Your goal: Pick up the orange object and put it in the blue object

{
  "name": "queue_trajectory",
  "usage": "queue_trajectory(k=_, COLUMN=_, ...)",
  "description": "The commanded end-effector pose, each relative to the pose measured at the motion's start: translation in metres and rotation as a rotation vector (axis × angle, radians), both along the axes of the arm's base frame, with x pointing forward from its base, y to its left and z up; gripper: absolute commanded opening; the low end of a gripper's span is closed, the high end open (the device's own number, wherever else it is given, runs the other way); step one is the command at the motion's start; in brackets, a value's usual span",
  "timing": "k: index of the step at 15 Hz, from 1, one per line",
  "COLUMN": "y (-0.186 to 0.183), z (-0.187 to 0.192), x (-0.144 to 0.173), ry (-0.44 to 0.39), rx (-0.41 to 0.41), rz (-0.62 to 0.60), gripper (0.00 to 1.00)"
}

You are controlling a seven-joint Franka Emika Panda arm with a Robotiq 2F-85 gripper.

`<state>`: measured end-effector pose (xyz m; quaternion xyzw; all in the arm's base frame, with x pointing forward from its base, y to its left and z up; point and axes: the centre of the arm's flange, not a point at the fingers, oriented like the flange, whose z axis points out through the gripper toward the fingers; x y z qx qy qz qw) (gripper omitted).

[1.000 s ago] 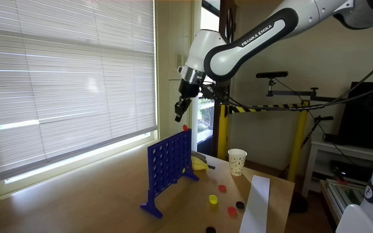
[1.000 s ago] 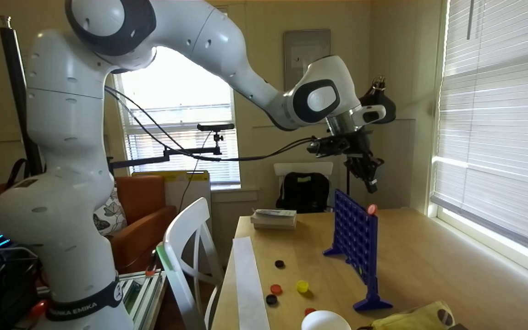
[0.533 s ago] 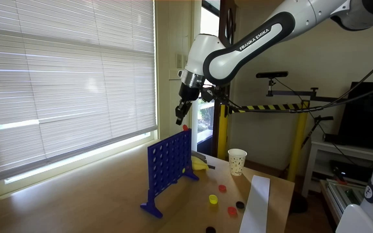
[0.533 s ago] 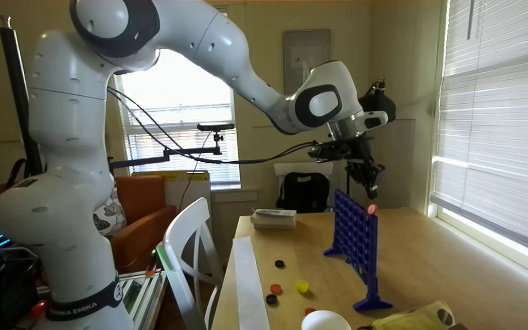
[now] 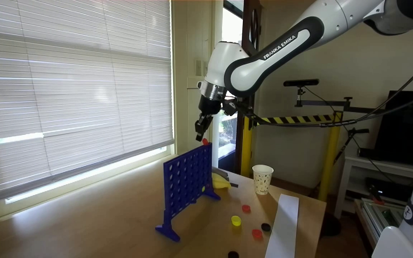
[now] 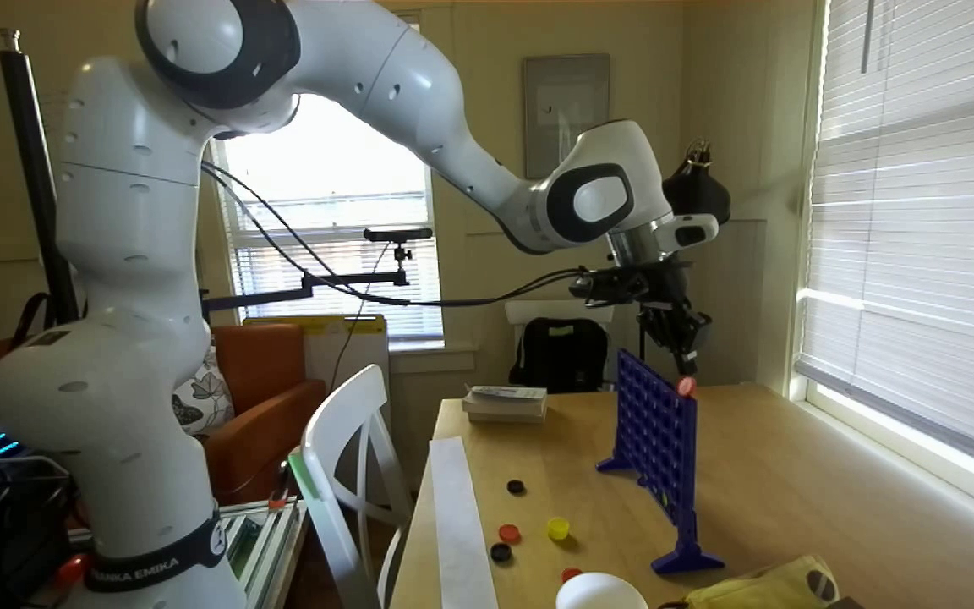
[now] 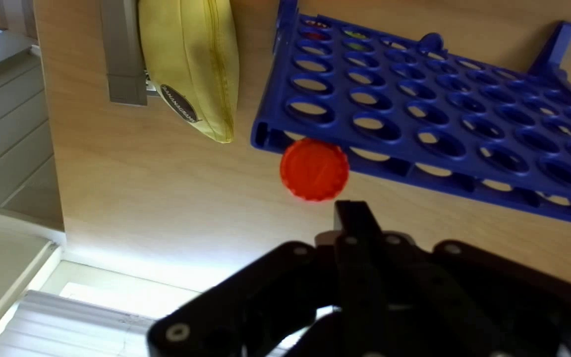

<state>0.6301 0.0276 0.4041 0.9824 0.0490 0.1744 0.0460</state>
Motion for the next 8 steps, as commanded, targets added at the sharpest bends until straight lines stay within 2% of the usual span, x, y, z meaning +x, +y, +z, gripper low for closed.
queue_trajectory(k=1, y=0.0011, z=-0.0007, x=0.0019, ry=0.023, rx=-0.017, rz=-0.005, gripper=0.00)
queue_trajectory(k=8, y=0.0015, z=0.0000, x=-0.0006, ry=0.032, rx=-0.022, rz=-0.005, gripper=0.00)
